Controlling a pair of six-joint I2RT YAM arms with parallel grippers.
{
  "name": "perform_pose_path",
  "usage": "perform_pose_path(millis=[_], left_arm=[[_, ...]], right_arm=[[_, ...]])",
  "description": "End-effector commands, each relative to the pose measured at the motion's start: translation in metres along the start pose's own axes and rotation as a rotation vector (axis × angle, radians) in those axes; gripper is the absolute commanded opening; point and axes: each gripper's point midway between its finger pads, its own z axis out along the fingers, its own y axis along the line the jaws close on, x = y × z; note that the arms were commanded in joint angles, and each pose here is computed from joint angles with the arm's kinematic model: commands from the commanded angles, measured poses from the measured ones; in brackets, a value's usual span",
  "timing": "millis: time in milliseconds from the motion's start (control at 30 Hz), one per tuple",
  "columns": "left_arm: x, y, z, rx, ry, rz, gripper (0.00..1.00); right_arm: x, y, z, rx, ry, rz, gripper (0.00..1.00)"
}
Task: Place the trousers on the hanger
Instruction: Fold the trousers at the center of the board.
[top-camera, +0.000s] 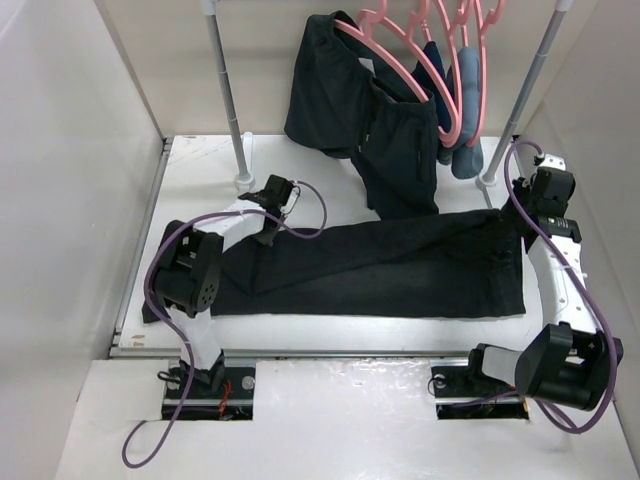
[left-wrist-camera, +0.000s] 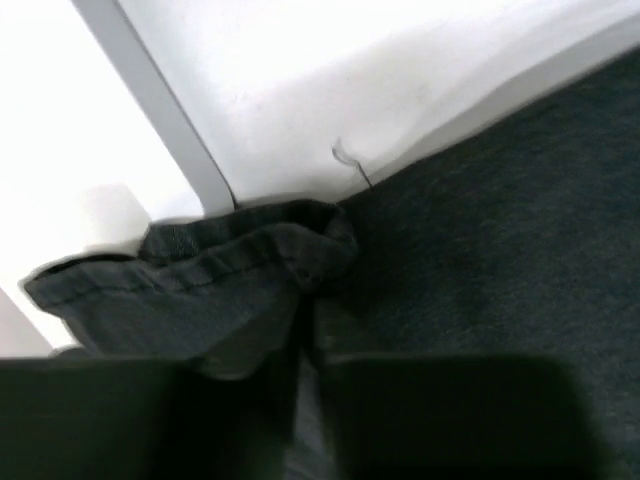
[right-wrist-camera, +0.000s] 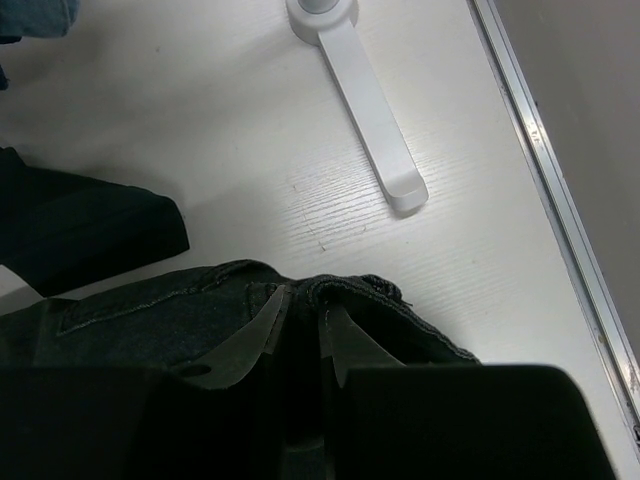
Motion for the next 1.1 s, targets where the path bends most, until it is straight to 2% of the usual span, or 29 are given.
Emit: perform_pose_path(millis=[0,167,300,367,433,500,567,600,667,700,767,833,900,1067], left_arm=[[0.008,0.015,-0.001,-0.018,0.012,-0.040,0.00],[-0.013,0.065,-0.037,-0.054,-0.069,-0.153,0.00],[-0.021,0.140,-0.097,-0.144,-0.159,-0.271,0.00],[-0.010,0.187,-0.131,-0.219,-0.180,-0.336,0.00],[0.027,0.214,-0.155,-0.275,-0.133,-0.380,0.00],[0.071,0.217,-0.153,-0.309,-0.038,-0.384,0.00],[0.117,0.219,-0.161,-0.363,0.031,-0.397,0.00],[0.153,0.201,-0.143,-0.344,0.146,-0.351,0.00],[0.192,0.183,-0.135,-0.322,0.225,-0.344,0.00],[0.221,0.157,-0.119,-0.268,0.313,-0.313,0.00],[0.240,0.142,-0.106,-0.263,0.357,-0.300,0.00],[0.256,0.126,-0.094,-0.240,0.390,-0.289,0.00],[0.260,0.127,-0.090,-0.270,0.395,-0.289,0.00],[0.258,0.149,-0.093,-0.371,0.395,-0.247,0.00]], right_arm=[[-0.015,0.003,-0.005,-0.017,-0.063,0.006,0.00],[-0.019,0.010,-0.005,-0.056,-0.079,0.004,0.00],[-0.039,0.012,-0.008,-0.061,-0.123,-0.007,0.00],[-0.044,0.012,-0.016,-0.061,-0.124,-0.016,0.00],[-0.042,0.005,-0.022,-0.030,-0.121,0.002,0.00],[-0.033,-0.002,-0.032,0.017,-0.125,0.079,0.00],[0.003,-0.007,-0.035,0.051,-0.085,0.188,0.00],[0.016,-0.011,-0.035,0.072,-0.072,0.229,0.00],[0.061,-0.027,-0.036,0.147,-0.029,0.323,0.00],[0.075,-0.027,-0.037,0.168,-0.014,0.408,0.00],[0.113,-0.043,-0.036,0.243,0.025,0.500,0.00],[0.131,-0.051,-0.043,0.294,0.017,0.613,0.00],[0.151,-0.063,-0.050,0.371,0.019,0.673,0.00],[0.156,-0.067,-0.051,0.388,0.010,0.671,0.00]])
